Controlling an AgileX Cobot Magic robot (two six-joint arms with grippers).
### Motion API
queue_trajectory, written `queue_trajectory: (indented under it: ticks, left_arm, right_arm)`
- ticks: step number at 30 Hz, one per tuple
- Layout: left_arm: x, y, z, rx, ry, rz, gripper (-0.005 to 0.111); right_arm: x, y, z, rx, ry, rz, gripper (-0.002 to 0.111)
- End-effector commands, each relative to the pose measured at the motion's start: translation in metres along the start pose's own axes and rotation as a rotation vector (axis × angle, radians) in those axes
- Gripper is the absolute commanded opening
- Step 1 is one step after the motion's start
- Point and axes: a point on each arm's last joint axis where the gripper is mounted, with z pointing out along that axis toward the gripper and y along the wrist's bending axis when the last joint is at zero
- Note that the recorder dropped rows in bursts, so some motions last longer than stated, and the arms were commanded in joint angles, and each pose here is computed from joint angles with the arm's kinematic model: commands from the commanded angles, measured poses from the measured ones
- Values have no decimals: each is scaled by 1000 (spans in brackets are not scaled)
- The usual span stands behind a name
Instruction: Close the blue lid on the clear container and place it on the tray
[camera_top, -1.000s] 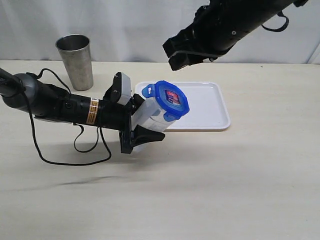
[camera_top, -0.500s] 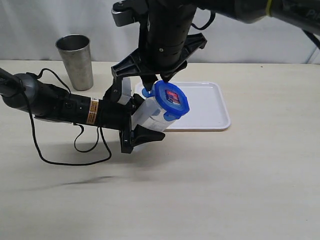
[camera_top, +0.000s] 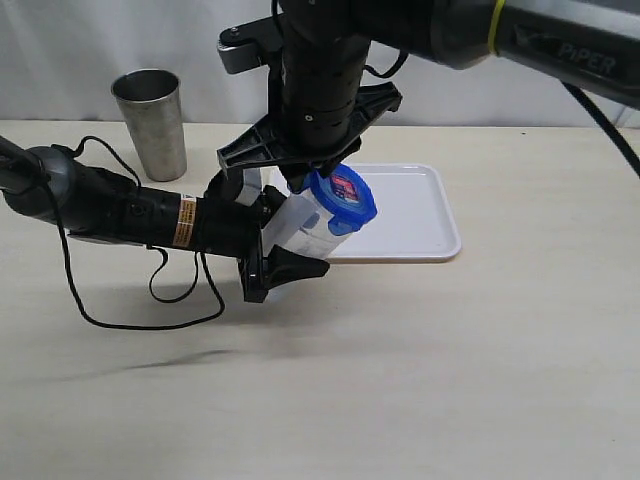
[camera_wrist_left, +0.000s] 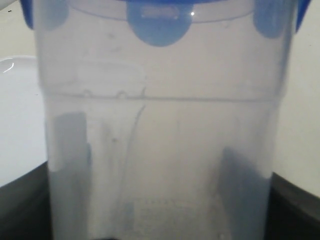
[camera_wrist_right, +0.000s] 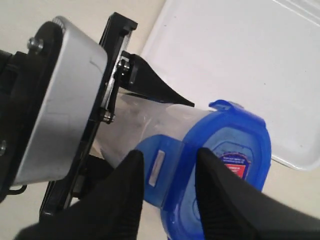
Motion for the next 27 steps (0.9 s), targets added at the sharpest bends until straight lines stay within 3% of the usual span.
queue_trajectory:
  ticks: [1, 19, 24, 27]
  left_arm:
    - [-3, -1, -1, 9, 4, 30, 0]
    - [-4, -2, -1, 13, -3, 30, 0]
    - [-4, -2, -1, 13, -3, 32, 0]
    - [-4, -2, -1, 13, -3, 32, 0]
  right_arm:
    - [6, 16, 25, 43, 65, -91, 25]
    - [6, 21, 41, 107, 78, -155, 25]
    - [5, 20, 25, 76, 54, -210, 25]
    - [4, 17, 10, 64, 24, -223, 32]
